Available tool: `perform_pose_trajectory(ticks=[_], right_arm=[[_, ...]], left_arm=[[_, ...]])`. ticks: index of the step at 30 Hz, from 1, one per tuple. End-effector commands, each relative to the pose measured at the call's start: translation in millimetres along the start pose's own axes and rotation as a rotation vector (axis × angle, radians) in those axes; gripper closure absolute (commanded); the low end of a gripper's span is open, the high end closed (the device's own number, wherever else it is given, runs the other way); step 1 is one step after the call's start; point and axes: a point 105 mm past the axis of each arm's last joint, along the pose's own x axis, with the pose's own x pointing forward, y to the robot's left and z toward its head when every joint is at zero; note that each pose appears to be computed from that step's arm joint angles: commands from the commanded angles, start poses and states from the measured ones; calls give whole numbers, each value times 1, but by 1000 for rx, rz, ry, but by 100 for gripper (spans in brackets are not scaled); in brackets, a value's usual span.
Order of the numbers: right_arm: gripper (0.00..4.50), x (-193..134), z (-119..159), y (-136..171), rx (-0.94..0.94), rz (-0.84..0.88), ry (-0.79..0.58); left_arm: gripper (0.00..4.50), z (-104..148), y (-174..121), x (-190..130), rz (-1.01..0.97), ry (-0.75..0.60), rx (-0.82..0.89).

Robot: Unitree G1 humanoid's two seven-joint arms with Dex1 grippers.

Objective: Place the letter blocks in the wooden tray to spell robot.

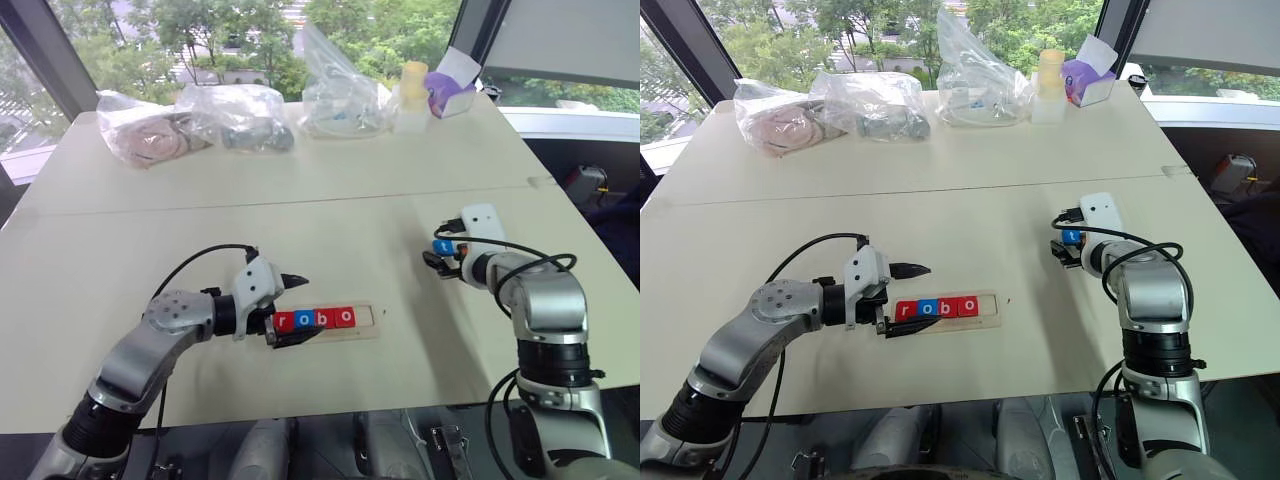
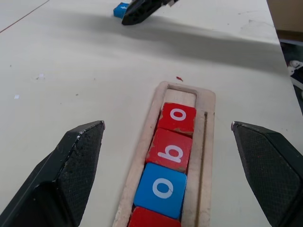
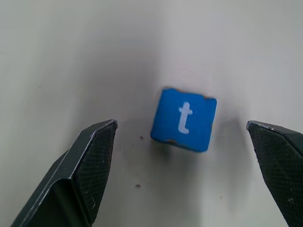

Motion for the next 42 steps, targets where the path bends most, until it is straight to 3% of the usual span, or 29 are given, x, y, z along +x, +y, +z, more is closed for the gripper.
perform_pose_trajectory(ticks=[1,2,5,9,10,15,19,25,31,35,38,42], right_arm=[[3,1,5,-1,56,-10,-13],[3,2,5,-1,72,-11,-10],[84,5,5,0,109,-6,-10],[301,9,4,3,111,-5,-5],[338,10,5,5,98,-3,-9],[336,-2,1,14,50,12,13],[336,-40,-25,38,23,97,97],[336,-73,-53,56,47,154,63],[336,-85,-62,72,74,207,47],[147,-87,-61,72,52,240,56],[6,-94,-51,68,-104,354,90],[6,-101,-21,46,-332,455,94]], left_arm=[[0,7,0,0,-9,-18,37],[0,7,0,0,-9,-18,38],[0,7,0,0,-6,-15,39],[0,6,0,-1,-3,-14,38],[0,6,-1,-1,-4,-14,37],[0,6,-4,-1,-11,-18,35],[0,5,-4,-3,-20,-25,25],[0,2,-5,0,-27,-27,18],[0,0,-6,3,-30,-32,15],[0,-1,-6,3,-31,-33,16],[0,-1,-5,3,-28,-33,18],[0,-1,-3,2,-24,-33,21]])
